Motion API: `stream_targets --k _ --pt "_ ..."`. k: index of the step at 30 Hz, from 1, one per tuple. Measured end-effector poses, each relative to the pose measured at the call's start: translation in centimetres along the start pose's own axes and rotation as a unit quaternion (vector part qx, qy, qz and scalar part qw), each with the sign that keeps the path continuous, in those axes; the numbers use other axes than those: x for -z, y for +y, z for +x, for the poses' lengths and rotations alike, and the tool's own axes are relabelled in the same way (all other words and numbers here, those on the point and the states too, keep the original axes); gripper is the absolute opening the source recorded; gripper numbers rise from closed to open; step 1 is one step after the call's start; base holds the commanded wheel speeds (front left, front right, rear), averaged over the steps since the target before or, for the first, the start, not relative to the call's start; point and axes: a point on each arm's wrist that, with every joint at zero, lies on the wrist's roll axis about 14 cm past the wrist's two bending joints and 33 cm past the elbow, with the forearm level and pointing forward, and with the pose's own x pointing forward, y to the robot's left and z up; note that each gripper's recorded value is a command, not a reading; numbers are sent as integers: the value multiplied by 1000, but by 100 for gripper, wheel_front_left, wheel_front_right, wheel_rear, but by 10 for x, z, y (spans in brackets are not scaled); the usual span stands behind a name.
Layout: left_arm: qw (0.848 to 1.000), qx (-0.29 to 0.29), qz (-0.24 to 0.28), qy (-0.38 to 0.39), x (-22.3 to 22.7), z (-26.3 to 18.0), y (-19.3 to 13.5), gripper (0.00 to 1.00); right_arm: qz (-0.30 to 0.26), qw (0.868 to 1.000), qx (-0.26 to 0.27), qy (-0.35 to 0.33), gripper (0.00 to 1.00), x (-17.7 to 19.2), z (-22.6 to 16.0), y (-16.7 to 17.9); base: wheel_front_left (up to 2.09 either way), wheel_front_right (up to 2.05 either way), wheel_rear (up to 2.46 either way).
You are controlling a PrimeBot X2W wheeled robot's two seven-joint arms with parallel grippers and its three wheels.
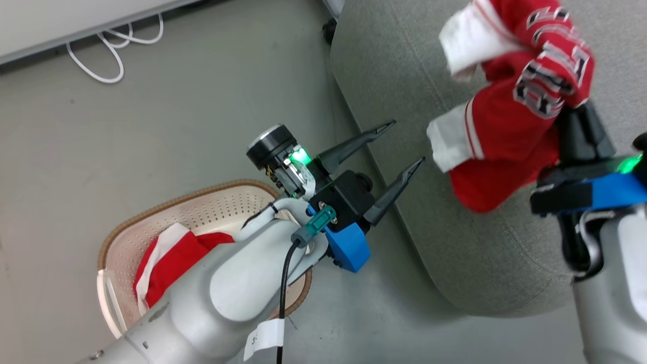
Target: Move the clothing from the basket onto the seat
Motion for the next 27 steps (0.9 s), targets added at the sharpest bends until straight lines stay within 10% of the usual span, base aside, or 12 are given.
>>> stream_targets --k 17,27 --pt "1000 -15 -6 -1 70 6 68 100 -112 974 82 -176 0 -90 119 -63 0 0 0" --pt "999 -25 -41 15 128 -6 80 100 -155 965 159 -137 0 -45 137 -119 0 0 0"
